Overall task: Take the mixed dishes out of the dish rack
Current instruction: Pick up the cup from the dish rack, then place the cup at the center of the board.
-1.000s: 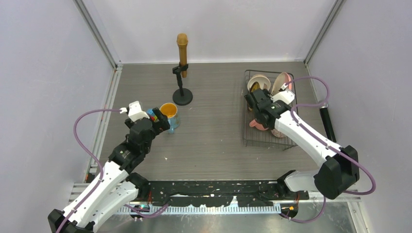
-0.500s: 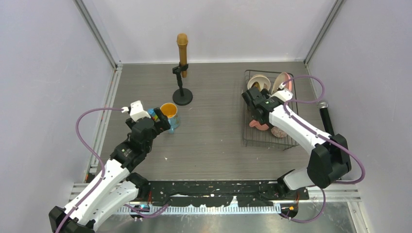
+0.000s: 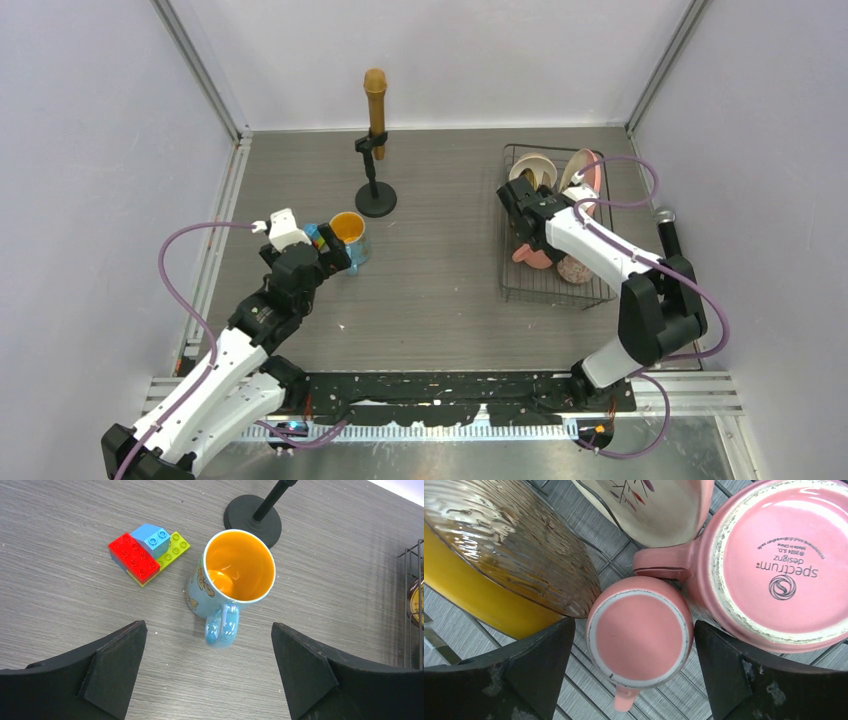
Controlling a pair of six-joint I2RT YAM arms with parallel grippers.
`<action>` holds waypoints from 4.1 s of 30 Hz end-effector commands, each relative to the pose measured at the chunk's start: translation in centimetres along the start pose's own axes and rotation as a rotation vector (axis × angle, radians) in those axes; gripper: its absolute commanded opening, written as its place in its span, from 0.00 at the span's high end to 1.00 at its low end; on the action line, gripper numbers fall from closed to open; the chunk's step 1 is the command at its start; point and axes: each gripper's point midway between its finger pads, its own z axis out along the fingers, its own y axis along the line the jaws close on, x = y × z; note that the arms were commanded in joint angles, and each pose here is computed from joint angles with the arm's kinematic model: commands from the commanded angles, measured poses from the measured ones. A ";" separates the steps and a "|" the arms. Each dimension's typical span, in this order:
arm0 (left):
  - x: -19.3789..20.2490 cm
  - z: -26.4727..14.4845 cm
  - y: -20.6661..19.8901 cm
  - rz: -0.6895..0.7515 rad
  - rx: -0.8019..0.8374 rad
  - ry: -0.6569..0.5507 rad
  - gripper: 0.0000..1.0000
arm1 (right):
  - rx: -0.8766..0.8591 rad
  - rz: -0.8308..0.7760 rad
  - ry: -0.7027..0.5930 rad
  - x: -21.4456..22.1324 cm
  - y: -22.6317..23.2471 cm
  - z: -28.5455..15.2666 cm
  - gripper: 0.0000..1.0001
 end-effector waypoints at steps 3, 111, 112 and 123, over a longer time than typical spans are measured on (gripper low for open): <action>-1.1 0.1 -0.1 -0.021 -0.002 -0.052 0.00 | 0.016 0.072 -0.037 -1.2 1.0 0.9 0.04; -1.1 -7.5 -25.3 -0.575 1.324 0.348 0.09 | -1.527 0.473 -0.077 -4.0 12.4 -28.2 0.66; -1.1 -7.5 -25.4 -0.573 1.325 0.350 0.11 | -1.543 0.480 -0.072 -3.8 12.5 -28.6 0.66; -1.4 -7.9 -25.6 -0.565 1.346 0.353 0.31 | -1.603 0.547 -0.041 -2.9 13.2 -30.4 0.65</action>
